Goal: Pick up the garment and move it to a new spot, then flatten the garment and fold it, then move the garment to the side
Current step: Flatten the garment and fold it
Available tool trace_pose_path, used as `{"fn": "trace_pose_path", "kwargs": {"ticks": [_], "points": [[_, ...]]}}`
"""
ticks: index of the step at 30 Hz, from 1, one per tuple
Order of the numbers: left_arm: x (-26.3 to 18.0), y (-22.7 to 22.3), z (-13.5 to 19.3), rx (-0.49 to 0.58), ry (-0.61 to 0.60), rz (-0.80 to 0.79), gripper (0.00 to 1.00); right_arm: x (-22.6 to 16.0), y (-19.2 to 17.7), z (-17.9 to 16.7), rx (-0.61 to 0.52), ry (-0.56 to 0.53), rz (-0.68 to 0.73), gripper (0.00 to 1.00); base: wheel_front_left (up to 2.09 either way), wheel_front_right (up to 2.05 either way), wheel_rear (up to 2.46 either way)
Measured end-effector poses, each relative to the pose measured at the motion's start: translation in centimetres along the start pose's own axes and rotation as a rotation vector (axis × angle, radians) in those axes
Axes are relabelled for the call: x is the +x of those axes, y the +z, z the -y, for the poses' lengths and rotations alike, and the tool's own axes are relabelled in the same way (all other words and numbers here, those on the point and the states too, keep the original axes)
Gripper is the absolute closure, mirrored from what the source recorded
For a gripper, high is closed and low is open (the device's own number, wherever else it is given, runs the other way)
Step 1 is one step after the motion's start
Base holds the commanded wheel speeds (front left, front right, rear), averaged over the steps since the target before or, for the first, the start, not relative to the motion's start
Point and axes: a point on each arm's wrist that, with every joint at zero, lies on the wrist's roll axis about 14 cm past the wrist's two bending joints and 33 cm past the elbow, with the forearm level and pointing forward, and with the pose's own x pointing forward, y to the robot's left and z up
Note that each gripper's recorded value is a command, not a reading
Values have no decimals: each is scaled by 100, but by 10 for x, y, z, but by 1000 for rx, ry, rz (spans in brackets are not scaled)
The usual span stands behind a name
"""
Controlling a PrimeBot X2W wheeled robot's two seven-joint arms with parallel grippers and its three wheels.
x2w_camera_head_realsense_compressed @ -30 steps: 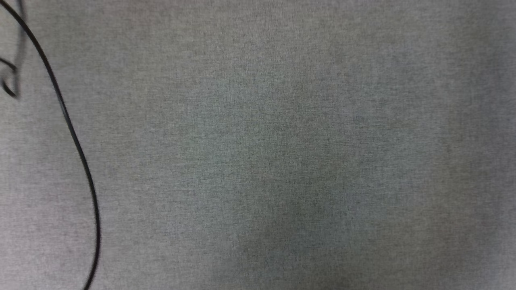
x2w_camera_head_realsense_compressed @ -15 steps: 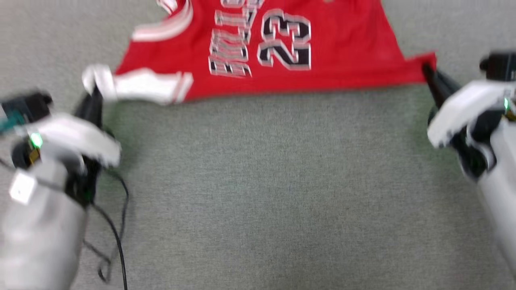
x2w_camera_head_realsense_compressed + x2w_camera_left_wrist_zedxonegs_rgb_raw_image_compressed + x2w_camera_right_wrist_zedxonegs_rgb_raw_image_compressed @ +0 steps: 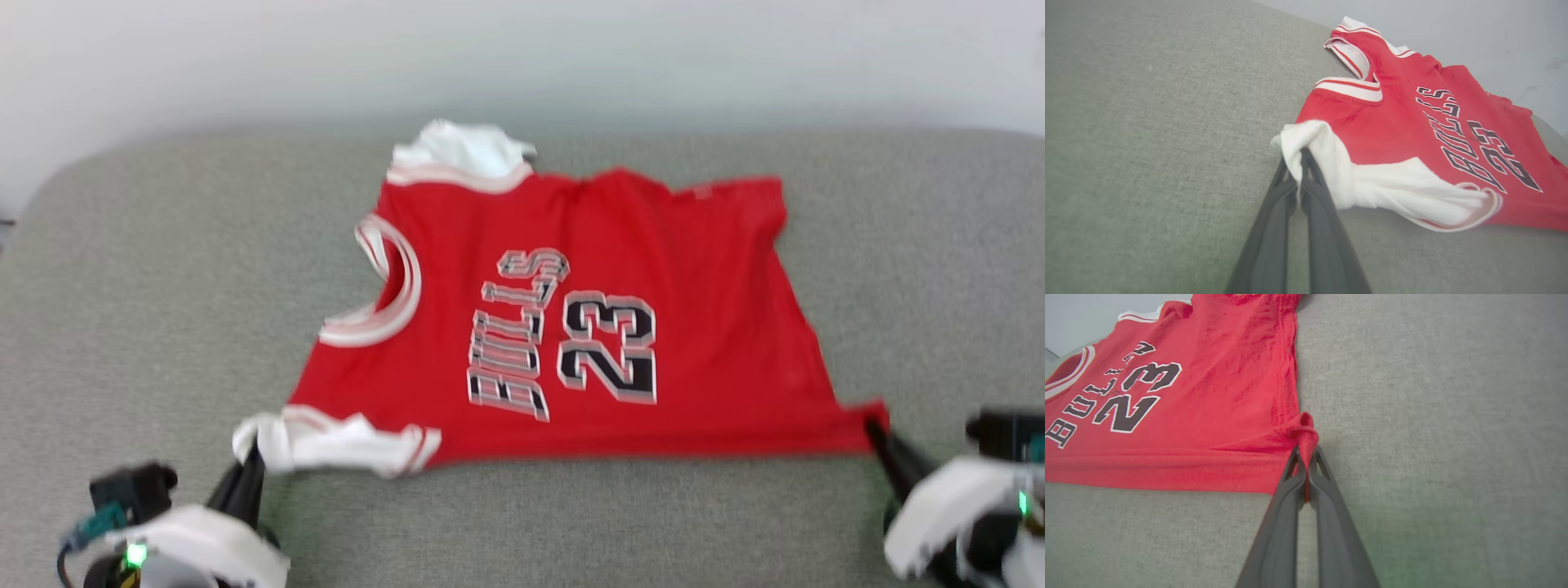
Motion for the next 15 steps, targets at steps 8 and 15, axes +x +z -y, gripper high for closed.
{"fn": "trace_pose_path", "kwargs": {"ticks": [8, 15], "points": [[-75, -12, -7, -44, 55, -41, 100, -65, -41, -1, 41, -41, -52, 100, 0, 0, 0], [-115, -13, -11, -71, 83, -75, 100, -106, -55, -8, 42, -83, -112, 100, 0, 0, 0]]}}
